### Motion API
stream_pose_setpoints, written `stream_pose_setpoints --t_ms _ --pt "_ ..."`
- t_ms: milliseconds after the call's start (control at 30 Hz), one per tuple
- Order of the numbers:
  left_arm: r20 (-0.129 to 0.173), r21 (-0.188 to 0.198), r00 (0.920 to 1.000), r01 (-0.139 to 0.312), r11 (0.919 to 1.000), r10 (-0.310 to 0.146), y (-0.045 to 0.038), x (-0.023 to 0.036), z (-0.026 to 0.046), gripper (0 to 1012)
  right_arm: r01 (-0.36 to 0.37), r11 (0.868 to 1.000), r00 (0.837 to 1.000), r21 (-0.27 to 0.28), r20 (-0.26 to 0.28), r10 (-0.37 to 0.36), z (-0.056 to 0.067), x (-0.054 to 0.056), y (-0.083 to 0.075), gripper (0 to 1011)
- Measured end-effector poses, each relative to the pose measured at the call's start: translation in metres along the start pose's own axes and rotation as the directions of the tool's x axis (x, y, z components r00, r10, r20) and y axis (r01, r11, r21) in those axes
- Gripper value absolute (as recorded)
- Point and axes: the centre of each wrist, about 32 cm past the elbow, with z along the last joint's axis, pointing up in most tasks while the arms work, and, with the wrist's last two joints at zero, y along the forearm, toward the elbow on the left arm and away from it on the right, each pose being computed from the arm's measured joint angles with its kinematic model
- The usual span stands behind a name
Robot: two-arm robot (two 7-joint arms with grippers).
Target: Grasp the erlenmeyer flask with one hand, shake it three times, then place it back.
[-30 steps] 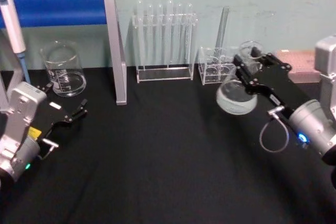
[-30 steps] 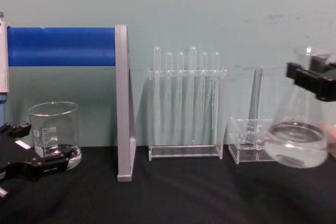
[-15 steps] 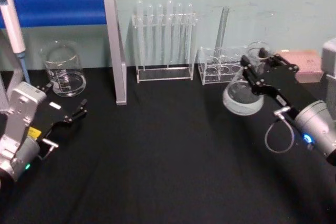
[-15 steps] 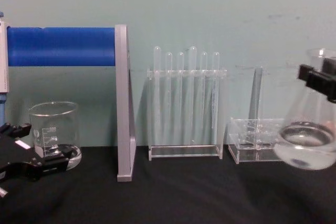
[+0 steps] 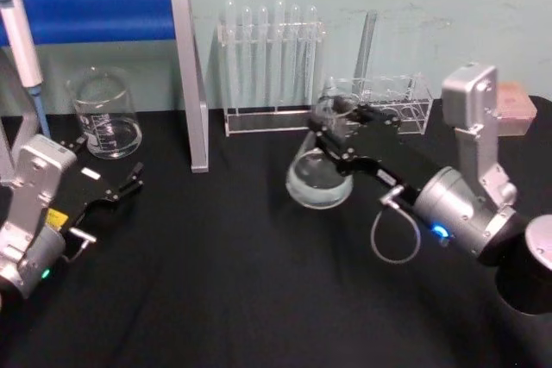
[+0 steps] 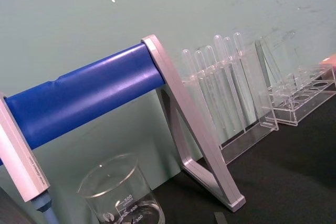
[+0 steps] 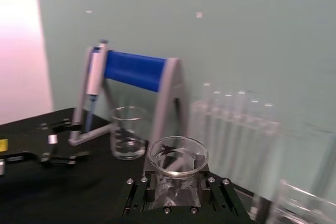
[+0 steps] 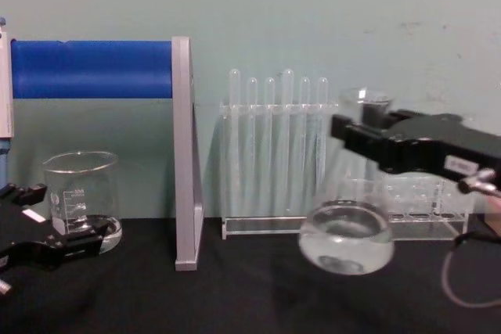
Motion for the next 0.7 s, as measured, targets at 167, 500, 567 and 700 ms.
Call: stream_pose_setpoints --t_ms 167,500,567,700 --pt "0.0 0.0 1.0 0.0 1.0 0.0 0.0 0.0 0.0 1001 -0.074 0.997 0.997 0.0 -0.01 0.074 -0.002 -0.006 0.011 449" --pt "0.0 0.0 1.0 0.0 1.0 0.0 0.0 0.0 0.0 1001 -0.12 0.993 0.993 -0.001 -0.013 0.12 -0.003 -0.007 0.02 449" --pt "0.0 0.0 1.0 0.0 1.0 0.0 0.0 0.0 0.0 1001 -0.123 0.992 0.992 -0.003 -0.012 0.123 -0.003 -0.007 0.02 449" --pt "0.0 0.0 1.0 0.0 1.0 0.0 0.0 0.0 0.0 1001 -0.122 0.992 0.992 -0.005 -0.012 0.122 -0.003 -0.007 0.019 449"
